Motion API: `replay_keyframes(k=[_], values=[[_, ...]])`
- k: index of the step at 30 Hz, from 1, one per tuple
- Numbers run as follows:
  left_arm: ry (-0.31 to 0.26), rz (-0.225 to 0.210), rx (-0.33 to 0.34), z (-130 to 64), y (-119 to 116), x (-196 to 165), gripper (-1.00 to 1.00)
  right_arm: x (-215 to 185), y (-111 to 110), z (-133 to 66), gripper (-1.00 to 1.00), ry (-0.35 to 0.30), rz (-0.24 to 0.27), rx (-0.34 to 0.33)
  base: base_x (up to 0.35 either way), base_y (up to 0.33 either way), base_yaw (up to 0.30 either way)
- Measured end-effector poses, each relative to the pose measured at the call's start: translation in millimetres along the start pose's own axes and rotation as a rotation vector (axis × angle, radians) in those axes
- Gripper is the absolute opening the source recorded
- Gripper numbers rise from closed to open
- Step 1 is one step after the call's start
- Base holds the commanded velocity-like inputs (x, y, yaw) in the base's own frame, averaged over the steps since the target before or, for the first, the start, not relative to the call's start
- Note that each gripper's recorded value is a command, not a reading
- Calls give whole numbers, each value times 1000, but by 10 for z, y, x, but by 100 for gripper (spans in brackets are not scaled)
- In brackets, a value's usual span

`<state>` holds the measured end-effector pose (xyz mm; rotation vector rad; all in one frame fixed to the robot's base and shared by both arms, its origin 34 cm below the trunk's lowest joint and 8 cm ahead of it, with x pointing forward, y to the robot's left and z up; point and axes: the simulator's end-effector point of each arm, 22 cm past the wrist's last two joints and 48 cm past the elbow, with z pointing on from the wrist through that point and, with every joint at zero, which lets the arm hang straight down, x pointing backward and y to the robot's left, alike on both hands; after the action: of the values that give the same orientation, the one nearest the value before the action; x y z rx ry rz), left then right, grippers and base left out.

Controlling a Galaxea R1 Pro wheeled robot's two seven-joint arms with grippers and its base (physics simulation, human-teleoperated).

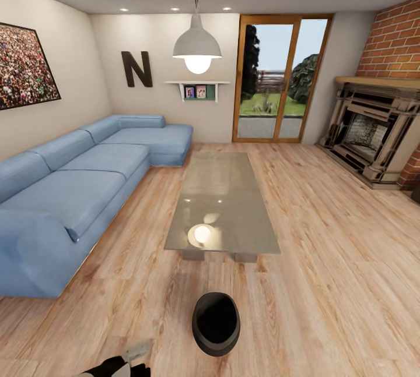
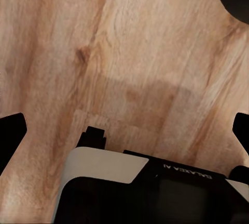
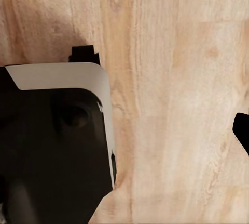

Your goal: Place each of the two pumpkins and all three candles from the living room inside a cabinet in the living room (use any cabinet), then make sure every cabinet is closed, and position the cauldron so it is next to a table in the living room.

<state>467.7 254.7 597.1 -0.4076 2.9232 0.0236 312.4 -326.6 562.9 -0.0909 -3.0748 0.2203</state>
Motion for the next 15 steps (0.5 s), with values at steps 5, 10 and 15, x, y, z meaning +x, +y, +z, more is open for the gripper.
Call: replay_keyframes(k=[5,10,15], values=[[7,1,-2,9,16,51,100,2,69,-4,100,0,-1,-9,0,0,0],[8,1,-3,10,19,58,100,3,76,-4,100,0,-1,-10,0,0,0],[9,1,-3,11,24,62,100,4,77,-4,100,0,-1,-10,0,0,0]])
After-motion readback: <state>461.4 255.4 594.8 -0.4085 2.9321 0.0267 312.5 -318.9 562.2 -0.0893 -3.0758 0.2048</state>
